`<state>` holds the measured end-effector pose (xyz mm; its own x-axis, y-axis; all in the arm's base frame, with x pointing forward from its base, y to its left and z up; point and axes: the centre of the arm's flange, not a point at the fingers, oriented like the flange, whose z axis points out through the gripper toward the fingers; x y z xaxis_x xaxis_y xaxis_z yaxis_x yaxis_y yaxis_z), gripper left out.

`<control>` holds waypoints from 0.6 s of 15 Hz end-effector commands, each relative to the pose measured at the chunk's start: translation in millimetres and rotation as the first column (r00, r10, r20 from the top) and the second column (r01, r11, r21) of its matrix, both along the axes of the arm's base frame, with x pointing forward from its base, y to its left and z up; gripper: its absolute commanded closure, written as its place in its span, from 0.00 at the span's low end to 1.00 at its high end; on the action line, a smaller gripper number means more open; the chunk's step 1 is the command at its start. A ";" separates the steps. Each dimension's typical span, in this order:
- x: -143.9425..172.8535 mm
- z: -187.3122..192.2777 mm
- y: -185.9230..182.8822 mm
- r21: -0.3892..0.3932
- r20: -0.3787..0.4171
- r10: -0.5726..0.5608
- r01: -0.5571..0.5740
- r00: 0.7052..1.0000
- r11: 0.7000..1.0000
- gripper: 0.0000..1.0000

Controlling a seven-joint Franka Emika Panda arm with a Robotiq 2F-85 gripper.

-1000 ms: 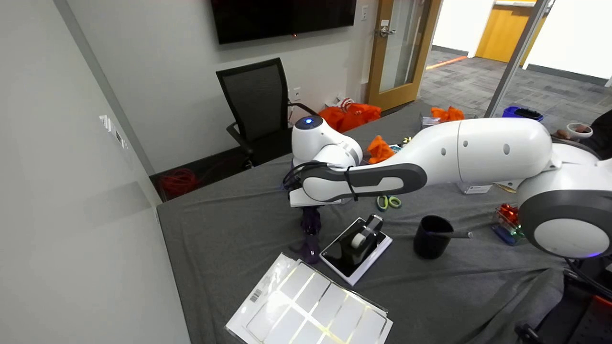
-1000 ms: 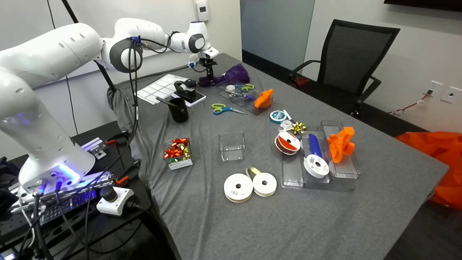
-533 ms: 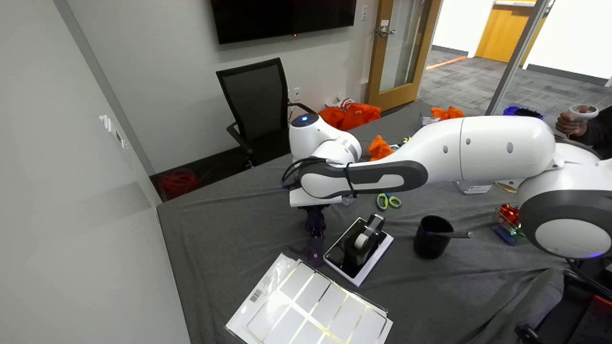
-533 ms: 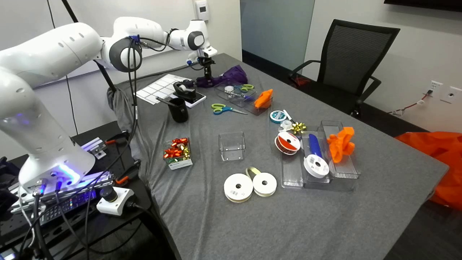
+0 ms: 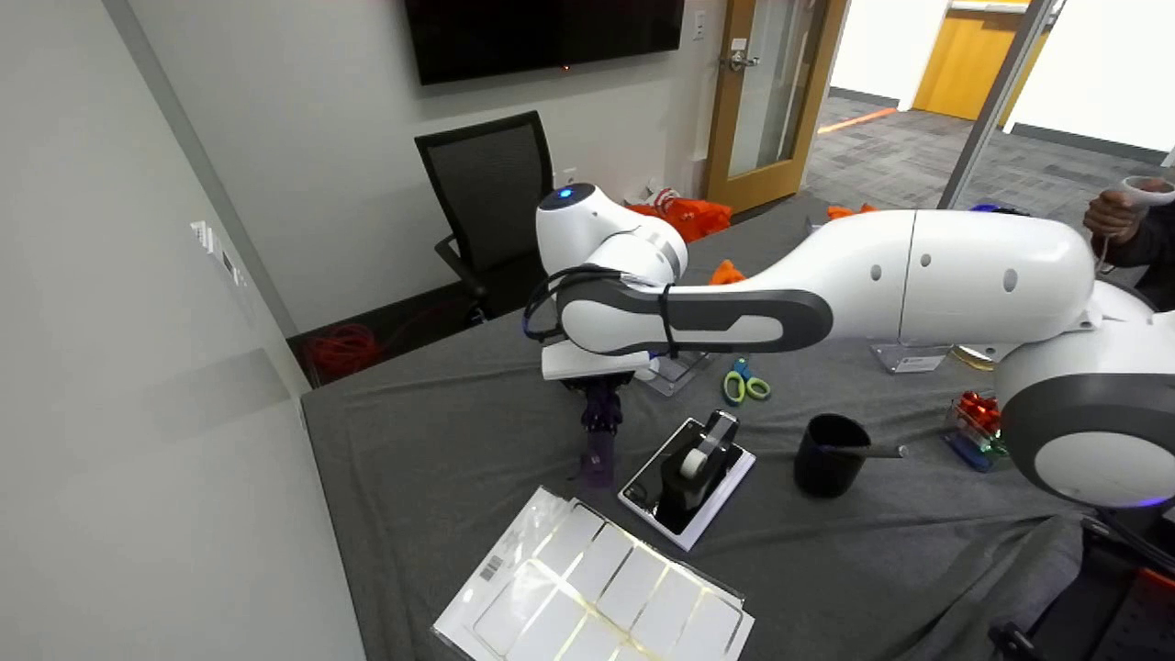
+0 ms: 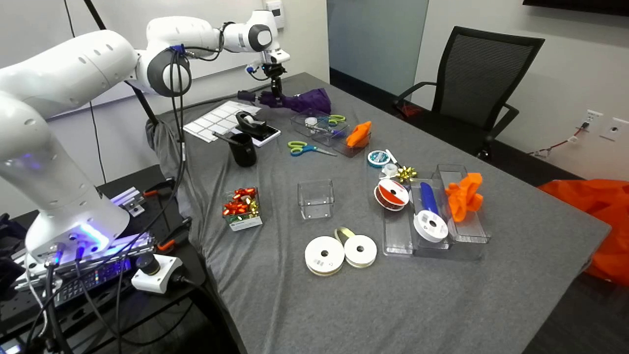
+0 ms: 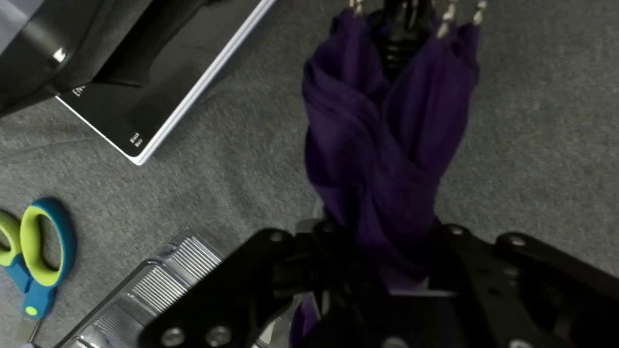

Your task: Move the umbrella to the left

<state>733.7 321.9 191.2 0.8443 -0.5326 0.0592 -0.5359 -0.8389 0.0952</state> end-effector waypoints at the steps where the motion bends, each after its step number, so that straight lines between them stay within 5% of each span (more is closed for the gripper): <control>1: 15.6 25.8 24.0 -0.001 0.006 0.035 -0.035 0.999 0.999 0.90; 4: -1.0 37.7 35.5 -0.002 0.022 0.111 -0.111 0.994 0.994 0.90; 9: -27.5 45.1 53.2 -0.015 0.056 0.341 -0.341 0.938 0.940 0.90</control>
<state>716.7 369.6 219.5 0.9419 -0.3251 0.0841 -0.3318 -0.9396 0.0838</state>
